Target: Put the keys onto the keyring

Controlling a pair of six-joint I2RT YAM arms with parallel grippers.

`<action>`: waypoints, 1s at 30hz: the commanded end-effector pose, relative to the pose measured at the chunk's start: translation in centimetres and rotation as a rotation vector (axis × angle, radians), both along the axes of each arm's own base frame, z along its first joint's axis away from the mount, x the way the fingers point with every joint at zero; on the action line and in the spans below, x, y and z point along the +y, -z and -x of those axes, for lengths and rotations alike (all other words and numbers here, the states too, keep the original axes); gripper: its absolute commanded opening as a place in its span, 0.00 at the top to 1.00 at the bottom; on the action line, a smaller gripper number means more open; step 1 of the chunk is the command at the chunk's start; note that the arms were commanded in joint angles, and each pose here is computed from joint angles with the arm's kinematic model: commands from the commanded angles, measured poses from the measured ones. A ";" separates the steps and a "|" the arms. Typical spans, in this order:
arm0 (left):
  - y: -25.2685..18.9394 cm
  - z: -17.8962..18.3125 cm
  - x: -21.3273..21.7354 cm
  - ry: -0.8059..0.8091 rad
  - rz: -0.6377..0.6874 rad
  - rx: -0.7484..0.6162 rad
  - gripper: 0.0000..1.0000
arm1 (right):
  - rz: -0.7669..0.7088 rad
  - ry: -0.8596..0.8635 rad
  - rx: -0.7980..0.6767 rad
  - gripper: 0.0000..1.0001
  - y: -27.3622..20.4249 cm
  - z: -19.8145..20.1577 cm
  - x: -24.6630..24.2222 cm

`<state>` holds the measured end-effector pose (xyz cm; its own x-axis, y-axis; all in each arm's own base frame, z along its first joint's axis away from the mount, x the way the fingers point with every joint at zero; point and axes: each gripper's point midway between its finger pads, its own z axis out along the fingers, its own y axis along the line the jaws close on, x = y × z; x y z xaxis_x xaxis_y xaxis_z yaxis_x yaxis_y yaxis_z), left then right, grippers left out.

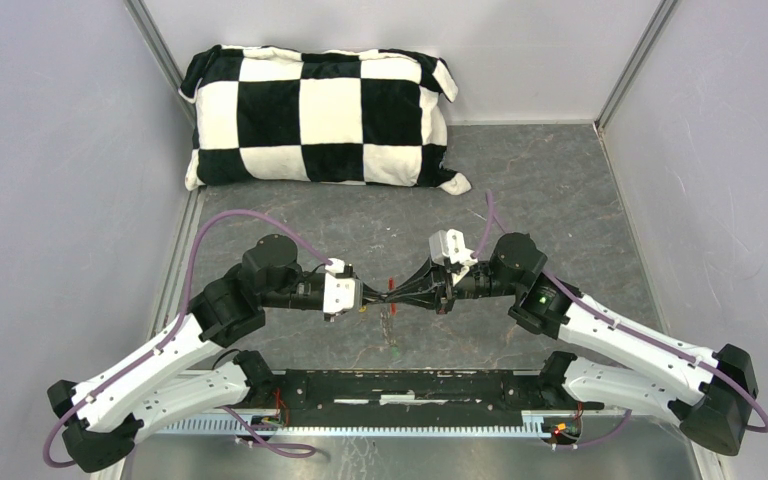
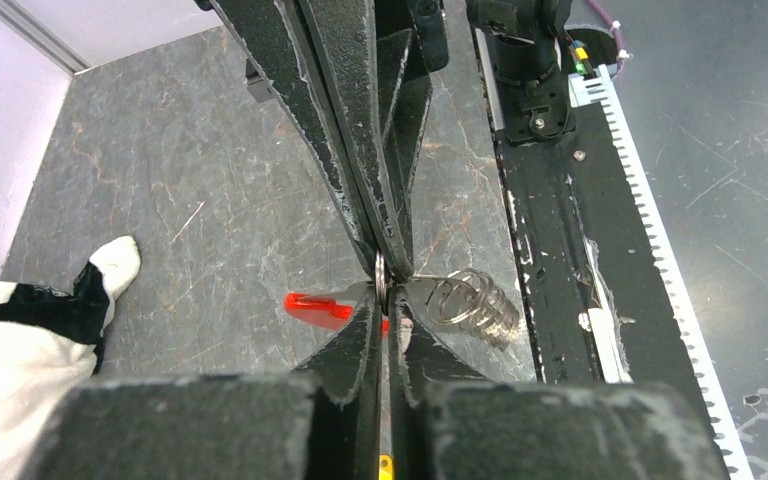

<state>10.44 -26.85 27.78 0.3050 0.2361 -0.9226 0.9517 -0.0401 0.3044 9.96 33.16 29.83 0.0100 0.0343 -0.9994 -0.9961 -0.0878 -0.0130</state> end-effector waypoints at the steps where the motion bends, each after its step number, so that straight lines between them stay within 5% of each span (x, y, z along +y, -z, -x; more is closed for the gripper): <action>1: -1.6 0.3 -0.3 0.032 0.037 -0.043 0.98 | -0.046 -0.034 -0.040 0.99 -1.6 0.6 0.1; 4: -1.2 0.4 -0.1 0.043 0.018 -0.053 0.98 | -0.052 -0.036 -0.044 0.99 -1.9 0.7 0.0; 13: 0.4 -0.6 1.0 -0.024 -0.043 -0.088 0.98 | -0.042 0.181 -0.080 0.37 -3.5 -2.2 -1.9; 21: 0.3 -2.2 3.4 -0.144 -0.087 -0.164 0.98 | 0.024 0.553 0.015 0.03 -1.4 -7.3 -5.5; 30: -3.2 -6.9 6.2 -0.432 -0.098 -0.243 0.98 | 0.188 0.784 0.152 0.02 7.9 -9.8 -8.4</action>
<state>14.47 -22.16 27.21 0.3377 0.4435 -0.8302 0.8804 0.1632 0.4453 18.61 26.24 26.59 -0.0919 -0.0376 -0.9951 -0.8302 0.5547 0.0557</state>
